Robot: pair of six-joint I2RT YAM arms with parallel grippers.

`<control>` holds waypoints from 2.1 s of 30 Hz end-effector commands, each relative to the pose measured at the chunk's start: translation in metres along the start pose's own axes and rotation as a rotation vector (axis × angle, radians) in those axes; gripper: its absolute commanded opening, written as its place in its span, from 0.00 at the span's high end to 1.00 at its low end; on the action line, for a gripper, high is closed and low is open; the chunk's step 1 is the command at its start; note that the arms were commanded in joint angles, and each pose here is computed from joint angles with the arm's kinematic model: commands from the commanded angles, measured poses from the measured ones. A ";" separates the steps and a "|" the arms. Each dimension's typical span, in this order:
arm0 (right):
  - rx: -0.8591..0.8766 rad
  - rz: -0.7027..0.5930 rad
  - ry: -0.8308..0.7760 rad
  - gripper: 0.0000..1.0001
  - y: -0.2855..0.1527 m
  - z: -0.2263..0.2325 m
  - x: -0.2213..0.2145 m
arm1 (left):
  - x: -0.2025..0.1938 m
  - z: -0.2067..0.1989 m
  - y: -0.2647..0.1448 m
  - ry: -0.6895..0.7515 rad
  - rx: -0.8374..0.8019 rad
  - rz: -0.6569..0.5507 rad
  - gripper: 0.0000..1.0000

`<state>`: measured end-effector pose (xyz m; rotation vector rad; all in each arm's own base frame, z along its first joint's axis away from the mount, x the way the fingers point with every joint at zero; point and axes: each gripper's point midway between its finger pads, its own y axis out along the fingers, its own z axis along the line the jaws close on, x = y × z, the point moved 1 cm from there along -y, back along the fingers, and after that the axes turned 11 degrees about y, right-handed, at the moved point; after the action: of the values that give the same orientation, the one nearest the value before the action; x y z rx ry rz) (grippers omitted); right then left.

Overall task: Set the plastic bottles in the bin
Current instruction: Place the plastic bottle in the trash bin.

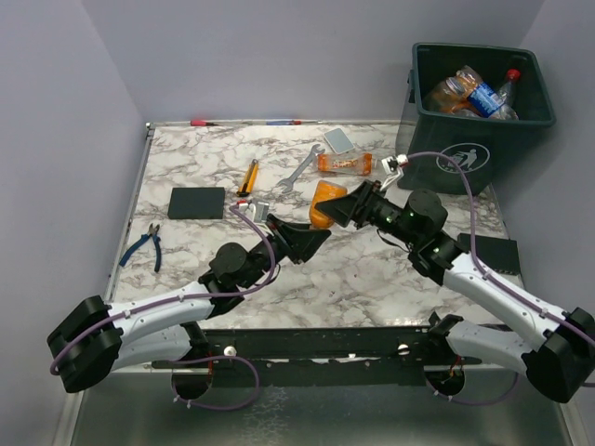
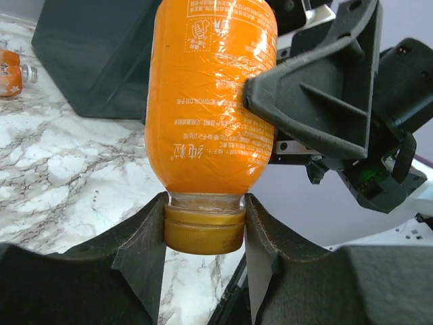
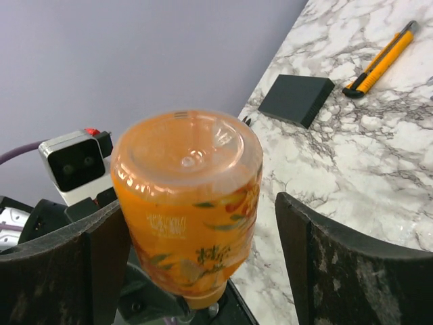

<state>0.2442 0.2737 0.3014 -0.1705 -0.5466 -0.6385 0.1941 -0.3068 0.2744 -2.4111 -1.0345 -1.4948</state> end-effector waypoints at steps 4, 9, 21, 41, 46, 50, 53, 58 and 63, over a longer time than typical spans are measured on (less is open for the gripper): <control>0.112 0.060 0.009 0.26 0.022 0.026 -0.009 | 0.003 -0.007 -0.008 0.053 -0.035 0.008 1.00; 0.121 0.077 0.001 0.54 0.023 0.029 -0.017 | 0.001 -0.006 -0.009 0.072 -0.031 0.014 0.98; -0.059 -0.188 -0.335 0.67 -0.021 0.077 0.074 | 0.045 0.015 -0.041 0.168 0.127 -0.128 0.01; -0.870 -1.192 -0.467 0.64 -0.139 -0.004 0.465 | 0.047 0.075 -0.083 0.145 0.517 -0.085 0.01; -0.990 -1.222 -0.495 0.62 -0.144 -0.062 0.509 | 0.038 0.079 -0.085 0.130 0.544 -0.042 0.01; -1.022 -1.241 -0.496 0.44 -0.151 -0.093 0.526 | 0.036 0.082 -0.086 0.136 0.563 -0.022 0.01; -1.033 -1.246 -0.492 0.19 -0.153 -0.109 0.534 | 0.034 0.085 -0.086 0.136 0.576 -0.020 0.01; -0.920 -1.272 -0.466 0.01 -0.145 -0.093 0.542 | 0.027 0.092 -0.084 0.142 0.608 -0.008 0.01; -0.676 -1.271 -0.434 0.00 -0.118 -0.024 0.536 | 0.022 0.100 -0.062 0.179 0.635 -0.005 0.01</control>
<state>0.5563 -0.1466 0.5089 -0.8873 -0.7290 -2.0892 0.2204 -0.1968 0.2171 -1.8548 -1.1889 -1.1270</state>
